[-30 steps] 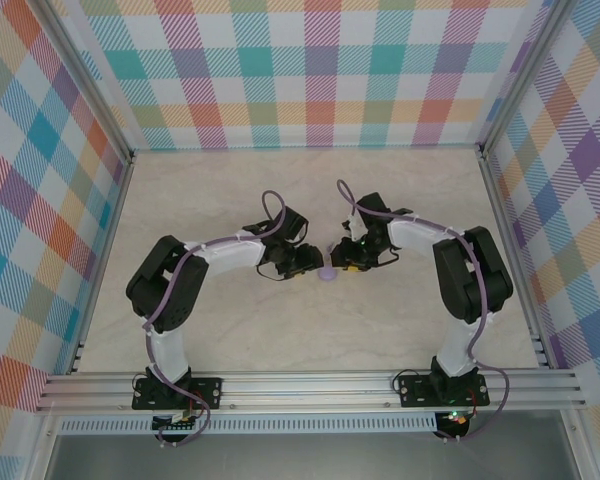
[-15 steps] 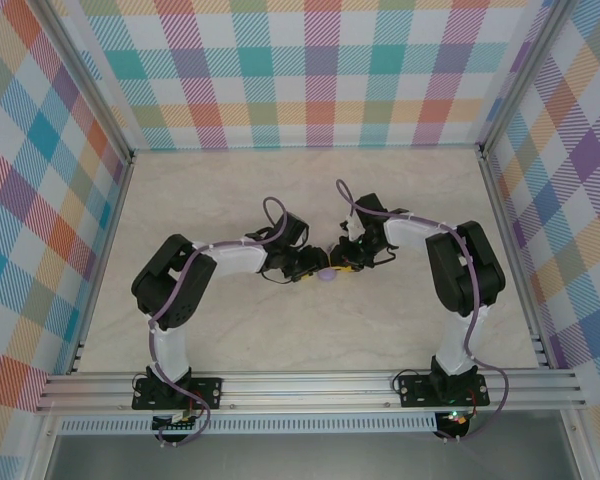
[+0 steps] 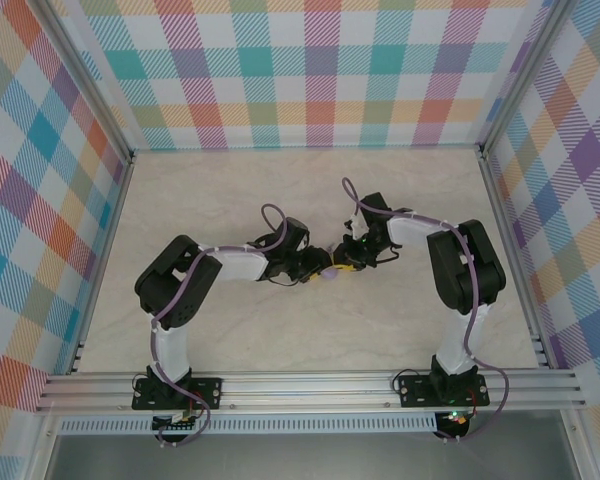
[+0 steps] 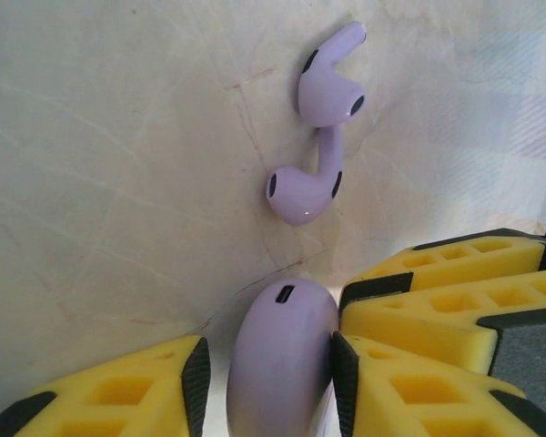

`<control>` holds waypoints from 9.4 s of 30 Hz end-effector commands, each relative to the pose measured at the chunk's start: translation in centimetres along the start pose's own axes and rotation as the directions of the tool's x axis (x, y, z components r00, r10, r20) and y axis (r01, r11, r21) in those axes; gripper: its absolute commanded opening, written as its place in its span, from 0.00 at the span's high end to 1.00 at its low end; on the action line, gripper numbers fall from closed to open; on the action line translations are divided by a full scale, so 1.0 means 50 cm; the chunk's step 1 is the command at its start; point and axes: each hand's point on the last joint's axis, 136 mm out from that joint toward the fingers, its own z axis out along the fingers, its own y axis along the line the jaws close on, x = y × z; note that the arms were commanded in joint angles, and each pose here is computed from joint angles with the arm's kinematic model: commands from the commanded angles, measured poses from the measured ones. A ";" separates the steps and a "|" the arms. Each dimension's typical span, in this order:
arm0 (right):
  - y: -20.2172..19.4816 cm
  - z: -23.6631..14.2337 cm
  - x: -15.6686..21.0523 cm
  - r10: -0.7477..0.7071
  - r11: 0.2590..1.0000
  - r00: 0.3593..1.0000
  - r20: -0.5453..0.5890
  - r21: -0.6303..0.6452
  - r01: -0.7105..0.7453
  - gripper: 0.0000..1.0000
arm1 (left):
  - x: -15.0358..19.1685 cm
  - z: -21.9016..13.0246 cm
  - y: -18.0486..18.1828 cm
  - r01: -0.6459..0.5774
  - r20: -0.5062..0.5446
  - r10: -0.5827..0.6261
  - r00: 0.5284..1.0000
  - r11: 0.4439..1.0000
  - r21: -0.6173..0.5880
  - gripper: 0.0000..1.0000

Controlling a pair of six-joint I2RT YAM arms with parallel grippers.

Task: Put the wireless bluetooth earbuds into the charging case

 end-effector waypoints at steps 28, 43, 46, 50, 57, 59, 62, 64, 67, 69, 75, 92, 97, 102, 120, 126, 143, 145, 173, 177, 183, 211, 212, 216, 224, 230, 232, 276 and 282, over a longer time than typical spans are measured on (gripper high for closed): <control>0.138 -0.210 -0.004 -0.553 0.806 0.677 0.485 0.108 0.582 0.52 | 0.006 -0.210 -0.075 0.177 0.112 -0.159 0.981 0.968 -0.176 0.90; 0.281 -0.304 0.072 -0.871 0.271 -0.016 0.491 0.508 0.818 0.47 | -0.016 -0.336 -0.238 0.416 0.066 -0.418 0.906 0.908 0.044 0.89; 0.293 -0.300 0.077 -0.880 0.231 -0.048 0.472 0.515 0.825 0.47 | -0.021 -0.356 -0.256 0.420 0.077 -0.425 0.902 0.905 0.072 0.89; 0.305 -0.293 0.079 -0.893 0.190 -0.076 0.444 0.524 0.830 0.47 | -0.017 -0.370 -0.275 0.434 0.061 -0.440 0.896 0.896 0.095 0.91; 0.328 -0.294 0.070 -0.900 0.147 -0.118 0.420 0.546 0.825 0.48 | -0.005 -0.374 -0.289 0.443 0.031 -0.449 0.893 0.889 0.112 0.91; 0.331 -0.297 0.064 -0.900 0.146 -0.124 0.418 0.557 0.818 0.48 | -0.002 -0.374 -0.288 0.443 0.032 -0.449 0.893 0.890 0.109 0.91; 0.339 -0.297 0.062 -0.902 0.135 -0.130 0.411 0.555 0.821 0.48 | 0.004 -0.372 -0.290 0.452 0.018 -0.457 0.889 0.885 0.114 0.91; 0.343 -0.295 0.061 -0.903 0.125 -0.136 0.407 0.554 0.823 0.49 | 0.006 -0.369 -0.292 0.456 0.011 -0.460 0.888 0.882 0.119 0.91; 0.348 -0.292 0.059 -0.904 0.117 -0.141 0.403 0.551 0.826 0.50 | 0.010 -0.364 -0.295 0.462 -0.004 -0.465 0.885 0.879 0.120 0.91; 0.350 -0.288 0.057 -0.907 0.111 -0.141 0.396 0.549 0.829 0.52 | 0.013 -0.359 -0.298 0.465 -0.018 -0.467 0.884 0.876 0.128 0.91; 0.350 -0.288 0.055 -0.910 0.115 -0.136 0.392 0.553 0.825 0.68 | 0.017 -0.356 -0.294 0.471 -0.021 -0.472 0.881 0.873 0.125 0.89; 0.295 -0.261 0.070 -0.917 0.239 0.045 0.396 0.456 0.857 0.82 | -0.019 -0.386 -0.243 0.396 0.099 -0.401 0.911 0.916 0.070 0.38; 0.275 -0.251 0.086 -0.897 0.321 0.165 0.409 0.349 0.881 0.82 | -0.085 -0.456 -0.162 0.212 0.277 -0.185 0.943 0.974 -0.073 0.34; 0.266 -0.246 0.105 -0.870 0.425 0.343 0.354 0.187 0.886 0.81 | -0.117 -0.514 -0.124 -0.277 0.284 0.363 0.887 0.913 -0.300 0.35; 0.362 -0.309 0.207 -0.892 0.288 0.320 0.320 -0.144 0.947 0.84 | 0.126 -0.530 -0.248 -0.931 0.229 0.933 0.277 0.202 0.305 0.40; 0.371 -0.316 0.217 -0.898 0.265 0.307 0.316 -0.169 0.949 0.84 | 0.141 -0.540 -0.263 -0.930 0.274 0.932 0.238 0.137 0.341 0.40; 0.420 -0.319 0.246 -0.901 0.196 0.271 0.340 -0.240 0.951 0.83 | 0.142 -0.504 -0.261 -0.937 0.239 0.950 0.201 0.116 0.330 0.40; 0.422 -0.319 0.247 -0.901 0.196 0.273 0.337 -0.246 0.949 0.83 | 0.147 -0.504 -0.261 -0.937 0.240 0.952 0.189 0.101 0.335 0.40; 0.443 -0.325 0.274 -0.904 0.143 0.251 0.346 -0.309 0.940 0.85 | 0.193 -0.498 -0.266 -0.896 0.235 0.959 0.162 0.043 0.442 0.59; 0.447 -0.330 0.275 -0.902 0.136 0.246 0.354 -0.308 0.942 0.85 | 0.198 -0.498 -0.263 -0.887 0.227 0.960 0.165 0.044 0.459 0.66; 0.450 -0.333 0.276 -0.901 0.134 0.244 0.359 -0.306 0.943 0.85 | 0.195 -0.492 -0.259 -0.887 0.217 0.961 0.172 0.055 0.458 0.78; 0.431 -0.341 0.247 -0.869 0.194 0.286 0.405 -0.252 0.948 0.75 | 0.137 -0.519 -0.285 -0.917 0.357 0.897 0.260 0.114 0.381 0.84; 0.431 -0.341 0.244 -0.868 0.195 0.284 0.407 -0.246 0.949 0.76 | 0.139 -0.519 -0.286 -0.916 0.358 0.896 0.261 0.112 0.386 0.84; 0.436 -0.342 0.241 -0.864 0.194 0.287 0.415 -0.252 0.948 0.81 | 0.140 -0.521 -0.287 -0.915 0.365 0.894 0.261 0.109 0.389 0.84; 0.453 -0.356 0.244 -0.855 0.170 0.276 0.440 -0.264 0.949 0.87 | 0.144 -0.518 -0.288 -0.903 0.360 0.893 0.271 0.106 0.415 0.75; 0.460 -0.360 0.243 -0.852 0.165 0.276 0.445 -0.272 0.948 0.88 | 0.149 -0.514 -0.287 -0.895 0.351 0.895 0.276 0.106 0.433 0.70; 0.462 -0.361 0.242 -0.851 0.162 0.274 0.447 -0.273 0.948 0.88 | 0.150 -0.514 -0.288 -0.895 0.350 0.896 0.273 0.102 0.435 0.68; 0.427 -0.396 0.148 -0.830 0.335 0.284 0.480 0.021 0.942 0.63 | 0.154 -0.506 -0.277 -0.904 0.340 0.909 0.240 0.082 0.420 0.84; 0.422 -0.413 0.150 -0.821 0.355 0.280 0.497 0.061 0.933 0.59 | 0.133 -0.498 -0.281 -0.923 0.363 0.899 0.245 0.102 0.370 0.83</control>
